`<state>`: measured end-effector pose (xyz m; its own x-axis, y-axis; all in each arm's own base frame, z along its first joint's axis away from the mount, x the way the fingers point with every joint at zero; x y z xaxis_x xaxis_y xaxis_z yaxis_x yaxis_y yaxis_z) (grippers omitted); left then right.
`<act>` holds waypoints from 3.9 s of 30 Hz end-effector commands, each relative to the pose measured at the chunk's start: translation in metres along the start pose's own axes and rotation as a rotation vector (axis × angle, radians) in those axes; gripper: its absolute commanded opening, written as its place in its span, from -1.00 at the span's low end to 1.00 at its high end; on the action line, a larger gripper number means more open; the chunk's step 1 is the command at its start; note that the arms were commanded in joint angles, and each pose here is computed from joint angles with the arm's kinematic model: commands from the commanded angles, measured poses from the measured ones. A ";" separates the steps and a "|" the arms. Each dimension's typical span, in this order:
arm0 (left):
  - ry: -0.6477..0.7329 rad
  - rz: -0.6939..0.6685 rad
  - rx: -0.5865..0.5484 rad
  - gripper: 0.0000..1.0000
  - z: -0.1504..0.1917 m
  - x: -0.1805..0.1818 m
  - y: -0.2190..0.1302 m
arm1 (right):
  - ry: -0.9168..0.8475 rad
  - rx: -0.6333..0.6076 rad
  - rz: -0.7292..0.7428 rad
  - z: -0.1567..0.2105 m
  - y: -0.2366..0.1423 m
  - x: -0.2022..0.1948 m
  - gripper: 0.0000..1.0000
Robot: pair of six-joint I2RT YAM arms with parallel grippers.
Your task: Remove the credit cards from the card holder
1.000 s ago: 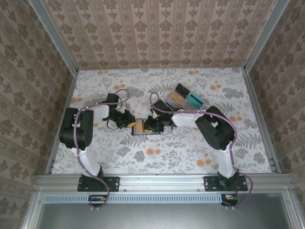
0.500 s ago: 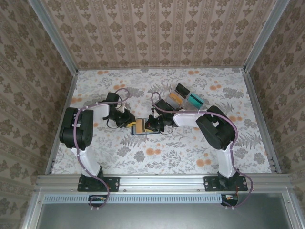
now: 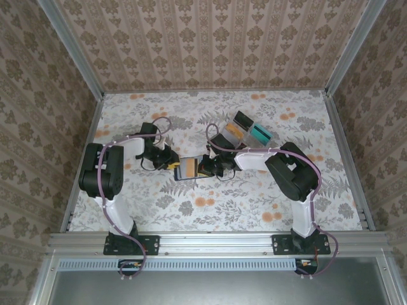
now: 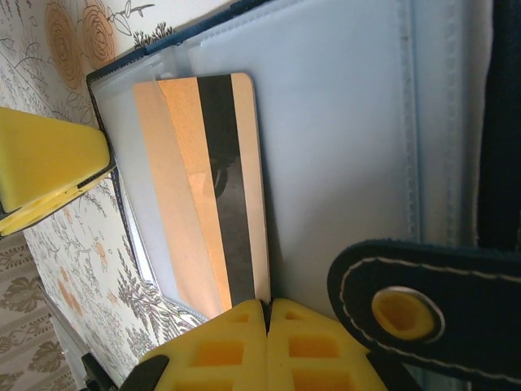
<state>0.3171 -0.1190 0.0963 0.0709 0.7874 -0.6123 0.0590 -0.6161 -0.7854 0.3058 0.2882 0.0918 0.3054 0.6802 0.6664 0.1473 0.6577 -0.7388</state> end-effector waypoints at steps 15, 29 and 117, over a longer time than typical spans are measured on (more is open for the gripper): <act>0.059 0.019 -0.019 -0.68 0.011 -0.035 -0.005 | 0.050 -0.010 -0.025 -0.004 -0.001 -0.008 -0.52; 0.018 -0.095 0.080 -0.76 0.030 -0.006 0.032 | 0.047 -0.008 -0.055 -0.009 0.008 -0.007 -0.50; 0.318 0.881 -0.511 -1.00 -0.052 -0.147 -0.084 | -0.238 -0.133 -0.687 -0.040 -0.182 0.109 -0.42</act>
<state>0.3537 -0.1853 0.2594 0.5492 0.0302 -0.8351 0.2256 -0.9676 0.1134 0.3510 0.2231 0.2903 -0.0892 0.2352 0.9678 0.3486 0.9176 -0.1909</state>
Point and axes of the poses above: each hand's point on the last joint's axis, 136 mm out from that joint toward the fingers, its own y axis out along the fingers, its own x axis along the line the jaws close on, z = x × y, the point moved 9 cm from there along -y, back along the fingers, and after that the axes turned 14 degrees about y, right-handed, at the moved point
